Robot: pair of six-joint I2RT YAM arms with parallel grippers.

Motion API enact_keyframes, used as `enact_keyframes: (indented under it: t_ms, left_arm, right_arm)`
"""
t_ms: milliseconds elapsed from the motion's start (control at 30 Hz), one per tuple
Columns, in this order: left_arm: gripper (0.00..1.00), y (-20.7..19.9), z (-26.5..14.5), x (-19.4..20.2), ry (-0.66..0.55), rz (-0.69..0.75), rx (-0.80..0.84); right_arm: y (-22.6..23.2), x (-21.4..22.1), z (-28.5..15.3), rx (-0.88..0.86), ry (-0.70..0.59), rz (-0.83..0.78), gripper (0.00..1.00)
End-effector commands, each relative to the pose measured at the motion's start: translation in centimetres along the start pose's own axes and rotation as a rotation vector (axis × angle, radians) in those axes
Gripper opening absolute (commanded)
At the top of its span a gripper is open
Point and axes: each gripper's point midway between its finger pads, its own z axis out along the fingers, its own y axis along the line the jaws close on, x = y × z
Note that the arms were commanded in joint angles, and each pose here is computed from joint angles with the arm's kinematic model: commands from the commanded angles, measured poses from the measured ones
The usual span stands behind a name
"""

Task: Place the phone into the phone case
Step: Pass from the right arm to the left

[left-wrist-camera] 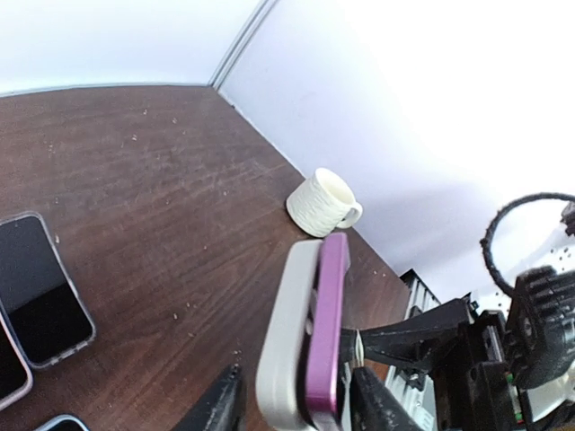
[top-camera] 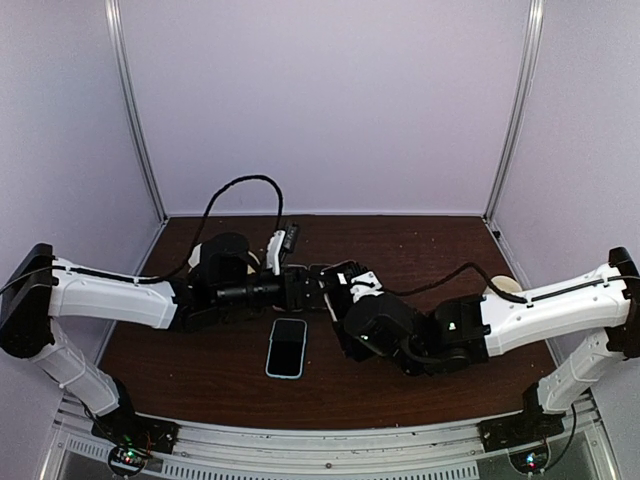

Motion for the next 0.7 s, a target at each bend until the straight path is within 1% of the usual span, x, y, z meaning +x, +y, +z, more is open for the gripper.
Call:
enact_keyframes:
  t_ms: [0, 100, 200, 233, 300, 333, 367, 467, 533, 567, 600, 667]
  left_arm:
    - [0.36, -2.5, 0.3, -0.8, -0.026, 0.016, 0.125]
    - [0.33, -3.5, 0.8, -0.3, 0.014, 0.007, 0.189]
    - [0.31, -3.5, 1.4, 0.5, 0.04, 0.004, 0.204]
    - [0.32, -3.4, 1.5, 0.7, 0.049, 0.005, 0.205]
    - [0.4, -3.3, 1.7, 0.9, 0.063, 0.006, 0.207]
    - [0.41, -3.3, 1.7, 1.0, 0.062, 0.005, 0.204]
    - [0.38, -3.2, 1.7, 0.8, 0.055, 0.005, 0.199]
    - [0.18, -3.2, 1.5, 0.7, 0.045, 0.021, 0.196]
    - [0.09, -3.3, 1.4, 0.8, 0.049, 0.032, 0.2]
    - [0.07, -3.3, 1.4, 0.9, 0.05, 0.039, 0.201]
    - [0.05, -3.3, 1.3, 1.0, 0.056, 0.049, 0.201]
    - [0.02, -3.1, 1.2, 1.5, 0.075, 0.078, 0.195]
  right_arm:
    - [-0.3, -2.7, -0.9, 0.037, -0.091, 0.025, 0.26]
    - [-0.6, -3.0, -1.2, 0.043, -0.102, 0.023, 0.26]
    - [-0.7, -3.1, -1.4, 0.044, -0.107, 0.009, 0.26]
    - [-0.8, -3.1, -1.4, 0.047, -0.106, 0.007, 0.25]
    - [-0.8, -3.1, -1.4, 0.051, -0.104, 0.006, 0.24]
    - [-0.8, -3.2, -1.5, 0.049, -0.105, 0.006, 0.23]
    - [-0.8, -3.3, -1.5, 0.049, -0.108, 0.007, 0.22]
    - [-0.7, -3.1, -1.5, 0.042, -0.108, 0.005, 0.22]
    - [-0.5, -2.9, -1.4, 0.028, -0.102, 0.002, 0.24]
    - [-0.3, -2.6, -1.3, 0.015, -0.095, -0.002, 0.27]
    - [-0.1, -2.4, -1.3, 0.0, -0.088, -0.006, 0.37]
    - [0.1, -1.9, -1.4, -0.033, -0.071, -0.022, 0.68]
